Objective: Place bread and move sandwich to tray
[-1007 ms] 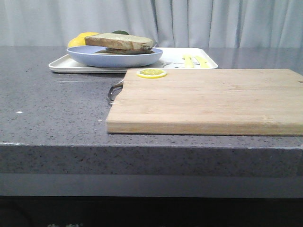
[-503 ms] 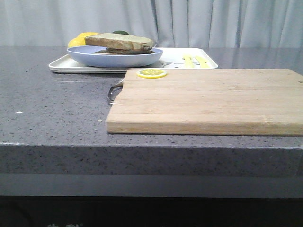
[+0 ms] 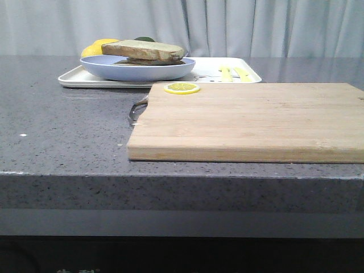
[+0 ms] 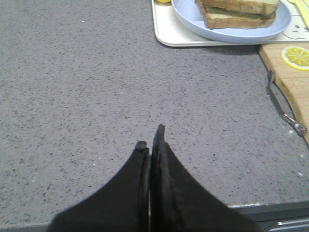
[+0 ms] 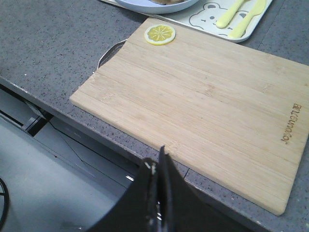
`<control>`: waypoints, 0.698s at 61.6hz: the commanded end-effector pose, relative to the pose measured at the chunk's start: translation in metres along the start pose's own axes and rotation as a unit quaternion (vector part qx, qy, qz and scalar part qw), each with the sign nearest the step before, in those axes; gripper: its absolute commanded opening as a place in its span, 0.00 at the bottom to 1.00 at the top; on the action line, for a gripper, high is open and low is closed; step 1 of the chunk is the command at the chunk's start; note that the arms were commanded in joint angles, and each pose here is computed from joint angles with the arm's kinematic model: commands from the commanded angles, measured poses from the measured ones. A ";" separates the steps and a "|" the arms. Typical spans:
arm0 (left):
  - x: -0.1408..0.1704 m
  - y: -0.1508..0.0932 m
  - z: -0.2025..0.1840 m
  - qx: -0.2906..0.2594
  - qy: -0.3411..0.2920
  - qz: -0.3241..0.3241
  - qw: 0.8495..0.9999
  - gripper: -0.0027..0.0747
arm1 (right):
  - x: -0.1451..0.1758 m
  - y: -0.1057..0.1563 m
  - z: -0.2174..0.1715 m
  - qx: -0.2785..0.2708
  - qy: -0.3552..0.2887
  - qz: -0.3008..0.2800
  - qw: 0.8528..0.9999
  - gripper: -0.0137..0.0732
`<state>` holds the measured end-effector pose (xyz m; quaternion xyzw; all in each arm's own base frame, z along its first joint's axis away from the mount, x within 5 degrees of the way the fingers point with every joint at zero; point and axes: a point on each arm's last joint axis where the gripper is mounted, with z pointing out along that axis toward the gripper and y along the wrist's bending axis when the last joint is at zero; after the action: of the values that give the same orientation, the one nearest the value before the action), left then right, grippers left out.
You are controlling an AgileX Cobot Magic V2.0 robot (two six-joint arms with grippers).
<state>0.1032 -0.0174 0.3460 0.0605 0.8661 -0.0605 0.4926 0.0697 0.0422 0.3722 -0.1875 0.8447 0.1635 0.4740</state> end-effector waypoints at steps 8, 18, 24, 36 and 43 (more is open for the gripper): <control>0.002 -0.006 -0.008 0.027 -0.074 0.012 0.997 0.01 | -0.012 0.001 -0.005 0.002 -0.048 0.001 0.999 0.08; 0.036 -0.003 -0.018 0.013 -0.162 0.021 0.986 0.01 | -0.012 0.001 -0.005 0.002 -0.048 0.001 0.999 0.08; 0.056 -0.001 -0.020 0.008 -0.231 0.019 0.973 0.01 | -0.012 0.001 -0.005 0.002 -0.048 0.001 0.999 0.08; 0.097 0.003 -0.010 0.002 -0.312 0.016 0.950 0.01 | -0.012 0.001 -0.005 0.002 -0.048 0.001 0.999 0.08; 0.112 0.005 -0.001 -0.009 -0.344 0.011 0.939 0.01 | -0.012 0.001 -0.005 0.002 -0.048 0.001 0.999 0.08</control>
<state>0.0471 -0.0092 0.2425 0.0561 0.7008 -0.0658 0.7081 0.0697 0.0422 0.3722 -0.1875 0.8447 0.1635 0.4740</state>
